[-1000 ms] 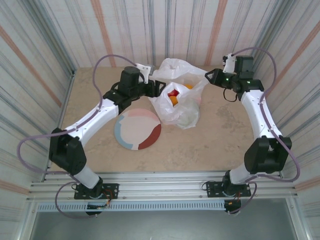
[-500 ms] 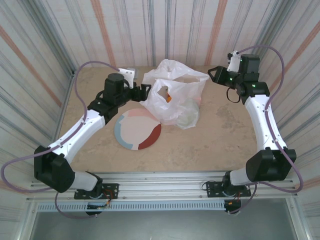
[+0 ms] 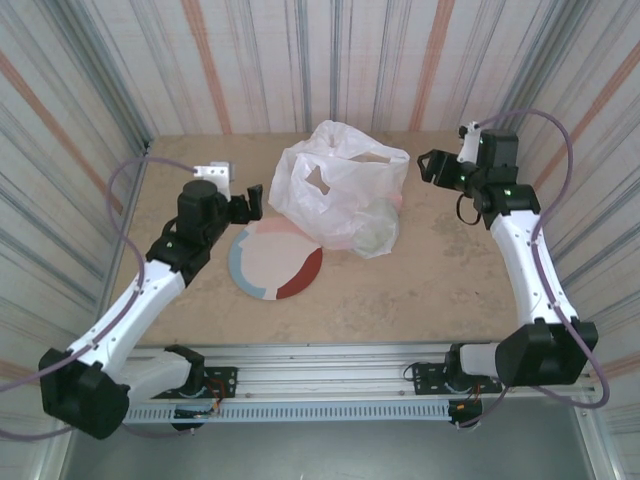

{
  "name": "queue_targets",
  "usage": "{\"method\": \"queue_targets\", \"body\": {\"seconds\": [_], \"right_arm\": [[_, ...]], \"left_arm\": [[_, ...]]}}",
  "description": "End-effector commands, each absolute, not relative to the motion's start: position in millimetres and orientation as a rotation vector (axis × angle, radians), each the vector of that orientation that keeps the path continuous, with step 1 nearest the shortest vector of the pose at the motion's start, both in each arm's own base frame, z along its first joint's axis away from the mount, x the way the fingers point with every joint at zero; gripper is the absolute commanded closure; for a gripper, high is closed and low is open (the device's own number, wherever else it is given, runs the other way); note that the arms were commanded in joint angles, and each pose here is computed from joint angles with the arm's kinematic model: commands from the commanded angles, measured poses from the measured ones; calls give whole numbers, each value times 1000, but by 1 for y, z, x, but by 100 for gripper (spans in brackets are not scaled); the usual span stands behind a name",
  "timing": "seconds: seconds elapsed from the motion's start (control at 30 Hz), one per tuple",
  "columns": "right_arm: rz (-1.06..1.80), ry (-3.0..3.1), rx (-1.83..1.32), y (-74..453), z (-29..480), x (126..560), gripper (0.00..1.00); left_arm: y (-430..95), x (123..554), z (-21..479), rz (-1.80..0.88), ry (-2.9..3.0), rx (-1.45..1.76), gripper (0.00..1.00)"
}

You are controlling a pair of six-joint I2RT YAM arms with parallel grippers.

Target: Place the fruits into the plastic bag

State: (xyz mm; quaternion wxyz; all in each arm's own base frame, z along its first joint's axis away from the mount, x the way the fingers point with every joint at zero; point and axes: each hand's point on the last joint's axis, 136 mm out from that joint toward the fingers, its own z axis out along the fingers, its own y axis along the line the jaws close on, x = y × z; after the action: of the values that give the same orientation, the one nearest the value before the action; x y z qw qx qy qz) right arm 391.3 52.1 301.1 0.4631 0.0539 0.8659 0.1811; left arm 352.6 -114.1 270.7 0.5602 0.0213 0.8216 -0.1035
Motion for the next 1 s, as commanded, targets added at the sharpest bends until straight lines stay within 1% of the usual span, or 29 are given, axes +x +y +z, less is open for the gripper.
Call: {"method": "queue_targets", "body": {"seconds": [0.0,0.03,0.17,0.33,0.5,0.63,0.77,0.97], "right_arm": [[303,2083,196,27,297,382,3],[276,2081,210,22,291,379,1],[179,2089,271,4,264,369,1],[59,2086,347,-17,223,364,1],[-68,2091,417,-37,178,359,1],[-152,2096,458,-49,149,357,1],[-205,2083,441,-53,123,357,1],[-218,2061,321,-41,99,363,1]], "left_arm": [[-80,345,258,-116,1899,-80,1],[-75,342,251,-107,1898,-100,1],[-58,333,224,-32,1910,-153,1],[-34,331,198,167,1928,-141,1],[4,333,170,342,1940,-194,1],[24,342,139,355,1987,-195,1],[26,352,115,341,2017,-147,1],[15,364,118,293,1978,-76,1]]}}
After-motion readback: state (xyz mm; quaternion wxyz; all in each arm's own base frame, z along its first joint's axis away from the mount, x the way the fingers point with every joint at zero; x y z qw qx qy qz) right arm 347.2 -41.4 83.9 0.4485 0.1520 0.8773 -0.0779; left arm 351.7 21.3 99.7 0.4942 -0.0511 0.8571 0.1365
